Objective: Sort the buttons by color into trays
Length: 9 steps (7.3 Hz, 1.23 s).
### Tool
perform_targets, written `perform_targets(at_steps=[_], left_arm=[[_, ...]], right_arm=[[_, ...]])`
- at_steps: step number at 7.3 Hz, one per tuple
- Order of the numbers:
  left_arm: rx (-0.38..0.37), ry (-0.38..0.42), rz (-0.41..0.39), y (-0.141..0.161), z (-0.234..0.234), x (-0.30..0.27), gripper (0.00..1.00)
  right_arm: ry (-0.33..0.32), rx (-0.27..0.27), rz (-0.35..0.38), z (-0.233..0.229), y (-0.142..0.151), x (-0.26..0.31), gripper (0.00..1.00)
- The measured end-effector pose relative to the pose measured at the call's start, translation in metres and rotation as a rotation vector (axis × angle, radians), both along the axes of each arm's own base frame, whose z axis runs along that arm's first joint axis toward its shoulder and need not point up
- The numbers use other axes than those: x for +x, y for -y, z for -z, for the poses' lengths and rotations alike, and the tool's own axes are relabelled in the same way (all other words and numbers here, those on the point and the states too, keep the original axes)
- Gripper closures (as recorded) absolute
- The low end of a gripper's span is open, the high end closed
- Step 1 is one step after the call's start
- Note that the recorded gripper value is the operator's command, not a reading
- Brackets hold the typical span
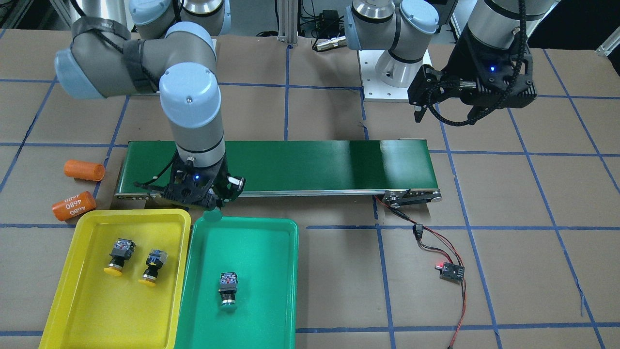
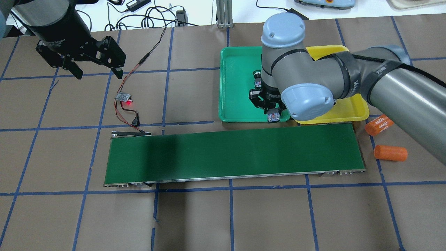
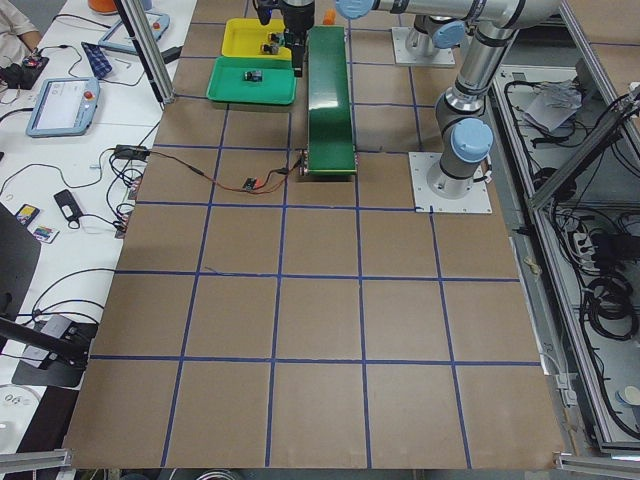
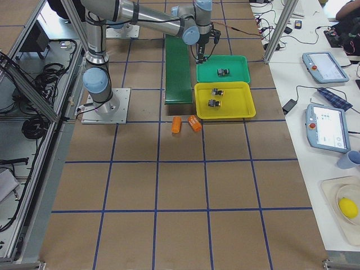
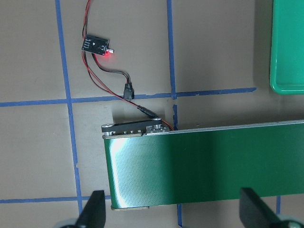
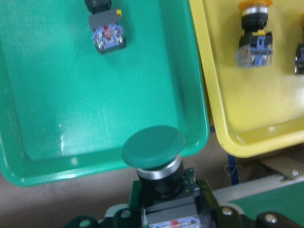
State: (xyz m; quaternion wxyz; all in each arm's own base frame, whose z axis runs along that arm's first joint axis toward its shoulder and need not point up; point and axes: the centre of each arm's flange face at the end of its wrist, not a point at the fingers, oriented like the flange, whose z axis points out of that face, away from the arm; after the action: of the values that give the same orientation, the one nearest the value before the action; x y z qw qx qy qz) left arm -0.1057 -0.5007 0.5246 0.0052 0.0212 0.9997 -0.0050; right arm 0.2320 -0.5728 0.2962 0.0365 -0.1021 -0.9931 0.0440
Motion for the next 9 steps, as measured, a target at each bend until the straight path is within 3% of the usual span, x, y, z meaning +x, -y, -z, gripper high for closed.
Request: perform_targets(at_steps=[1, 2, 5, 7, 9], left_arm=[[0.0, 0.0, 0.0, 0.0, 0.0, 0.0, 0.0], [0.0, 0.0, 0.0, 0.0, 0.0, 0.0, 0.0], [0.001, 0.0, 0.0, 0.0, 0.0, 0.0, 0.0], [0.0, 0.0, 0.0, 0.0, 0.0, 0.0, 0.0], [0.0, 0.0, -0.001, 0.0, 0.0, 0.0, 0.0]], right_arm=[[0.003, -0.029, 0.01, 0.027, 0.025, -0.002, 0.32], [0.007, -0.054, 0.016, 0.053, 0.042, -0.001, 0.0], [0.022, -0.105, 0.022, 0.069, 0.054, -0.001, 0.0], [0.055, -0.053, 0.006, 0.034, 0.039, -0.006, 0.0], [0.06, 0.038, -0.001, -0.056, -0.012, -0.027, 0.0]])
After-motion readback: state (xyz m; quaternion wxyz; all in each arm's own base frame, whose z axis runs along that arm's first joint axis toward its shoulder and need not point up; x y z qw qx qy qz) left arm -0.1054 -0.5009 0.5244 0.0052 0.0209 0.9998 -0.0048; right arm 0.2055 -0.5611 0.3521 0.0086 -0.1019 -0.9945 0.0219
